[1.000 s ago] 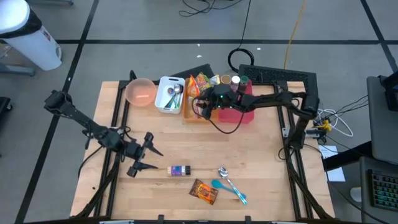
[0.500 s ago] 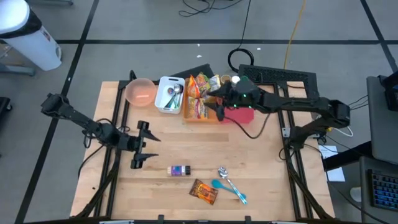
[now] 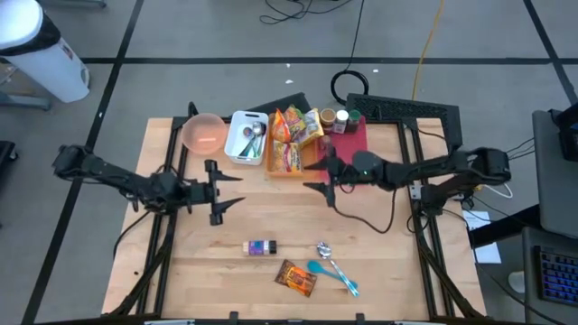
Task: Pick & Place Food Item
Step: Put the purple seasoning bottle into the red bin
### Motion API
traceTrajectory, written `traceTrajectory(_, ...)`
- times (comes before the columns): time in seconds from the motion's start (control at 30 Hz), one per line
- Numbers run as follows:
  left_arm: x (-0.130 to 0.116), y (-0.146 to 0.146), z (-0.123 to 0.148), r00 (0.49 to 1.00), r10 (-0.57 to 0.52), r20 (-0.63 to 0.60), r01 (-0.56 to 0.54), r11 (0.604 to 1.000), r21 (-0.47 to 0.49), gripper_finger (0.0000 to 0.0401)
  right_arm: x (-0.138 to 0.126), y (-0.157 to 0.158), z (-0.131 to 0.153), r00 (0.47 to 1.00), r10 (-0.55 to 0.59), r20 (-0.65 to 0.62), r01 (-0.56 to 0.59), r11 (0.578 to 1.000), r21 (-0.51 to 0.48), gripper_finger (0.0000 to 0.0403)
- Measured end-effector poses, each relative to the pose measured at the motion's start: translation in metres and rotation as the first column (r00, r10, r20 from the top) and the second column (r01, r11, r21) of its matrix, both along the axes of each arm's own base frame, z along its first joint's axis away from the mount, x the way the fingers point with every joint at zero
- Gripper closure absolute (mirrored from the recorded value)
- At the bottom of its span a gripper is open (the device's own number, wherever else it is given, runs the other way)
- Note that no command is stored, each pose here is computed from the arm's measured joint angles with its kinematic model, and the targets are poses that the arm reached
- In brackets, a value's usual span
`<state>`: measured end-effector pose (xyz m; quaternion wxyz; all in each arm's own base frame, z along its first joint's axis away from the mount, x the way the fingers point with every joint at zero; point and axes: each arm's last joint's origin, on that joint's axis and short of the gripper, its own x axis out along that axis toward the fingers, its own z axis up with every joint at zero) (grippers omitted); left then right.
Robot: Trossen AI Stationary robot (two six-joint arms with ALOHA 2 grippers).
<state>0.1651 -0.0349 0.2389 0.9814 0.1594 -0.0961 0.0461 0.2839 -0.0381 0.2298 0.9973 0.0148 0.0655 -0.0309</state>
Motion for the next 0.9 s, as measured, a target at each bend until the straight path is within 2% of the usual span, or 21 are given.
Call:
traceTrajectory(0.17, 0.006, 0.009, -0.01, 0.984, 0.043, -0.176, -0.037, 0.999, 0.034, 0.0148, -0.011, 0.004, -0.024, 0.996, 0.002, 0.094, -0.007, 0.999, 0.043, 0.0165)
traceTrajectory(0.27, 0.009, 0.01, -0.011, 0.943, 0.0, -0.334, 0.009, 1.0, 0.025, 0.0148, -0.012, 0.009, -0.035, 0.995, 0.018, 0.101, -0.024, 0.998, 0.057, 0.0165)
traceTrajectory(0.37, 0.012, 0.011, -0.01, 0.894, -0.044, -0.447, 0.042, 0.999, -0.014, 0.0148, -0.009, 0.015, -0.039, 0.992, 0.046, 0.115, -0.05, 0.998, 0.027, 0.0165)
traceTrajectory(0.43, 0.014, 0.01, -0.01, 0.883, -0.061, -0.466, 0.051, 0.998, -0.033, 0.0148, -0.006, 0.02, -0.043, 0.991, 0.066, 0.114, -0.069, 0.997, 0.02, 0.0164)
traceTrajectory(0.7, 0.019, 0.008, -0.008, 0.894, -0.078, -0.442, 0.044, 0.995, -0.087, 0.0148, -0.003, 0.049, -0.04, 0.974, 0.159, 0.161, -0.168, 0.985, 0.042, 0.0152)
traceTrajectory(0.83, 0.022, 0.007, -0.012, 0.884, -0.108, -0.455, 0.041, 0.987, -0.155, 0.0148, -0.001, 0.065, -0.032, 0.956, 0.21, 0.206, -0.226, 0.973, 0.057, 0.0133)
traceTrajectory(0.9, 0.025, 0.005, -0.011, 0.887, -0.181, -0.425, 0.091, 0.971, -0.222, 0.0148, 0.0, 0.072, -0.031, 0.953, 0.231, 0.197, -0.249, 0.965, 0.076, 0.0122)
